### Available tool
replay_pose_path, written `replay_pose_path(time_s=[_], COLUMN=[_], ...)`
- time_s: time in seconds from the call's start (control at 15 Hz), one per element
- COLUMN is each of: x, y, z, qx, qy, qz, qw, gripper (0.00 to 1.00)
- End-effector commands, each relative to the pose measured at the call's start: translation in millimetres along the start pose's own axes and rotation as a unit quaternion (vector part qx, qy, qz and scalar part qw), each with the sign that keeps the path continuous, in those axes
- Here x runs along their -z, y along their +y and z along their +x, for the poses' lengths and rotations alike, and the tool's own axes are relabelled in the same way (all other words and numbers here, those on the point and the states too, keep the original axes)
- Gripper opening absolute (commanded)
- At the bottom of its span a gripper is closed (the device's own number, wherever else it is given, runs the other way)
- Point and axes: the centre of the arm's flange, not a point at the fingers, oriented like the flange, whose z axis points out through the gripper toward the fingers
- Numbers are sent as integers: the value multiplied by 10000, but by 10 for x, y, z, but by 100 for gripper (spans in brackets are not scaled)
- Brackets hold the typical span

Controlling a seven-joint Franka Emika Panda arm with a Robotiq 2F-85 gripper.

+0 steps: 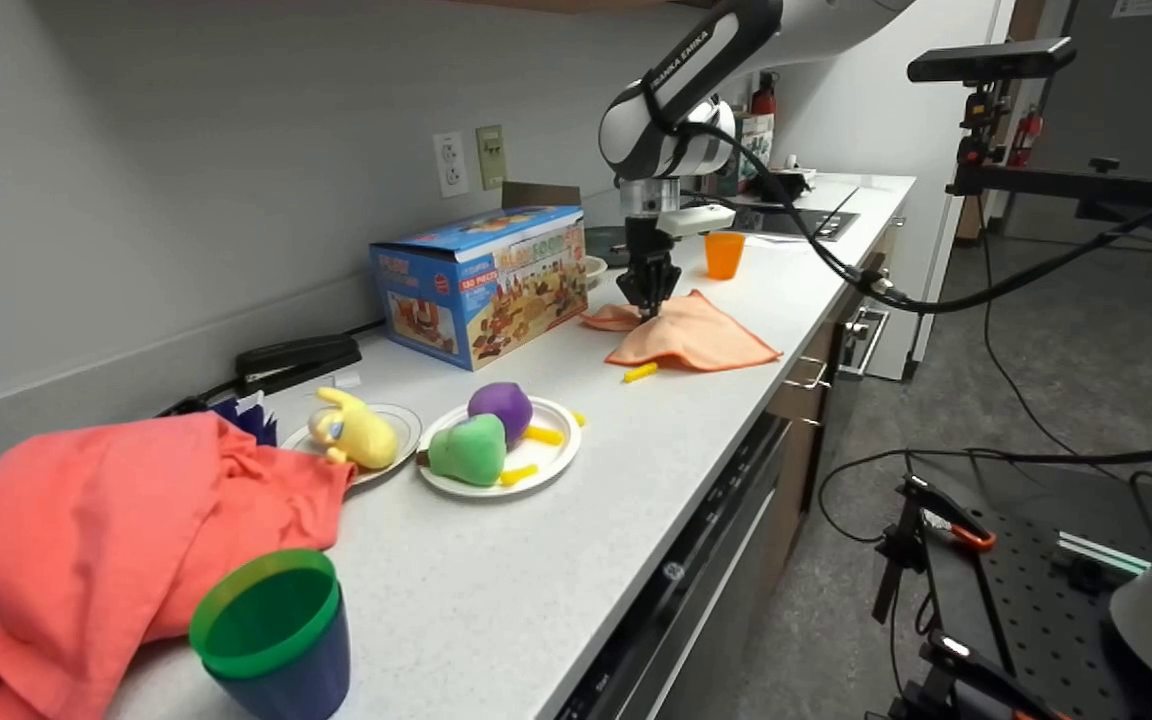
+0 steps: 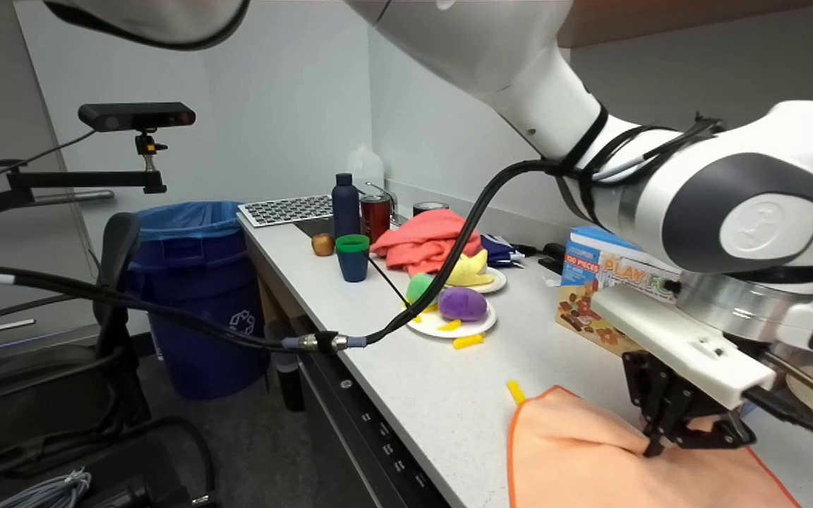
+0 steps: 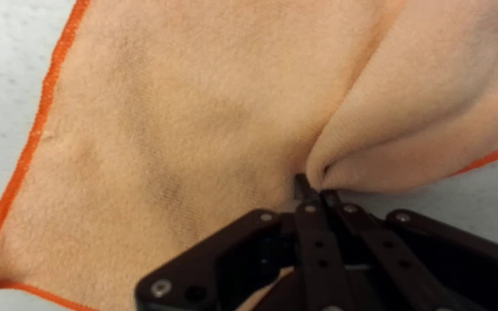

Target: Wipe the counter with the cloth

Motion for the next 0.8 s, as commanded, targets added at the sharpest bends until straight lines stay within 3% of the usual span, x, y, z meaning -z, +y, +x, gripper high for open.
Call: replay_pose_path(time_s=[0.0,0.27,0.53,0.73], x=[-176,-129,-153,-190], y=[631,977,583,39], z=[-92,-185,-247,-277], qx=[-538,-846,-324,202], qy=[20,5,-105,-227], qz=[-224,-180,6,245], qw=[9983,9963,9994,9992], gripper=[1,1,1,1])
